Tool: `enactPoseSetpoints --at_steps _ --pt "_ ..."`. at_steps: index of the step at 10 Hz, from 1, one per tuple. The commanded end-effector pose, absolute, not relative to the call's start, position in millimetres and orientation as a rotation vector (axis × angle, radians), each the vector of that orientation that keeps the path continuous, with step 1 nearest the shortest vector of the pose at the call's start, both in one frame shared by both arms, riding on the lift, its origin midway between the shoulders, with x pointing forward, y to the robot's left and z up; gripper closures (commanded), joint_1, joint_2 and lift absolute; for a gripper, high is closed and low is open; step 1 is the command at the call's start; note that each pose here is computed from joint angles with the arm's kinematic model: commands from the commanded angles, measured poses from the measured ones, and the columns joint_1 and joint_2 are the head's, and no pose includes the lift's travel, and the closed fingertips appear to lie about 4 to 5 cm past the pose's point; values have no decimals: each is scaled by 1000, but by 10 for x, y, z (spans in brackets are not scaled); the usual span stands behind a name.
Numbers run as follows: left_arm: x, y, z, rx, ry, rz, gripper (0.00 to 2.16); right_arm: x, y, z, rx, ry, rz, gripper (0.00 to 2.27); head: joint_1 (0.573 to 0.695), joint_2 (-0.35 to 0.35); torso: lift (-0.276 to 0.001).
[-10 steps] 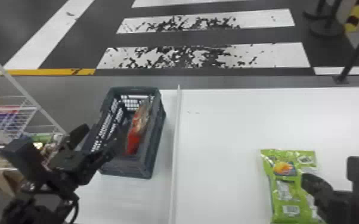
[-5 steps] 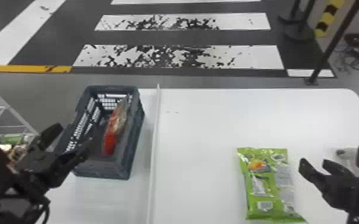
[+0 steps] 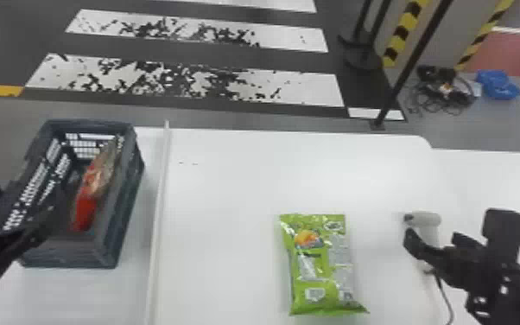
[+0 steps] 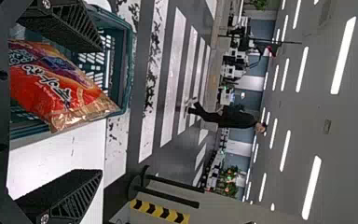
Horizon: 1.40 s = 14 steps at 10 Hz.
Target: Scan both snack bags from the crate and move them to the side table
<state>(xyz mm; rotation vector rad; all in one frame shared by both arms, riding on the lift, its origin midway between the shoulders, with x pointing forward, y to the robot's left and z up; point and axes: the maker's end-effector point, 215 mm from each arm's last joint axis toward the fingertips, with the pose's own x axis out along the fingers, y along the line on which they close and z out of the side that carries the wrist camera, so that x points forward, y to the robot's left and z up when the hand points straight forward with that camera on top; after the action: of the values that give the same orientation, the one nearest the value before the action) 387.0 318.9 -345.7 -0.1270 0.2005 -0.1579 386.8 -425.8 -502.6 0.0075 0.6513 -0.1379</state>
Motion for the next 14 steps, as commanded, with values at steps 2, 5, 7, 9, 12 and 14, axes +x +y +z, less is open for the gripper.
enactPoseSetpoints --at_steps 2,5,7,9,12,14 --pt "3846 3172 -3491 -122 211 -161 70 3882 -4527 -5298 41 692 -168 124 695 -172 -29" --pt "3787 3180 -3530 -113 224 -159 70 4018 -4721 -5550 51 721 -164 130 695 -205 -29" --pt "3777 3183 -3534 -111 225 -159 70 4033 -4776 -5677 63 745 -145 134 695 -219 -29" --pt "3770 3161 -3526 -102 225 -162 70 4024 -4847 -5831 72 773 -129 137 695 -226 -29" --pt "3755 3151 -3517 -96 225 -162 70 4090 -4903 -5946 68 781 -113 218 695 -242 -29" --pt "3731 3127 -3476 -93 222 -169 70 4144 -4935 -6019 51 803 -101 1490 695 -247 -29"
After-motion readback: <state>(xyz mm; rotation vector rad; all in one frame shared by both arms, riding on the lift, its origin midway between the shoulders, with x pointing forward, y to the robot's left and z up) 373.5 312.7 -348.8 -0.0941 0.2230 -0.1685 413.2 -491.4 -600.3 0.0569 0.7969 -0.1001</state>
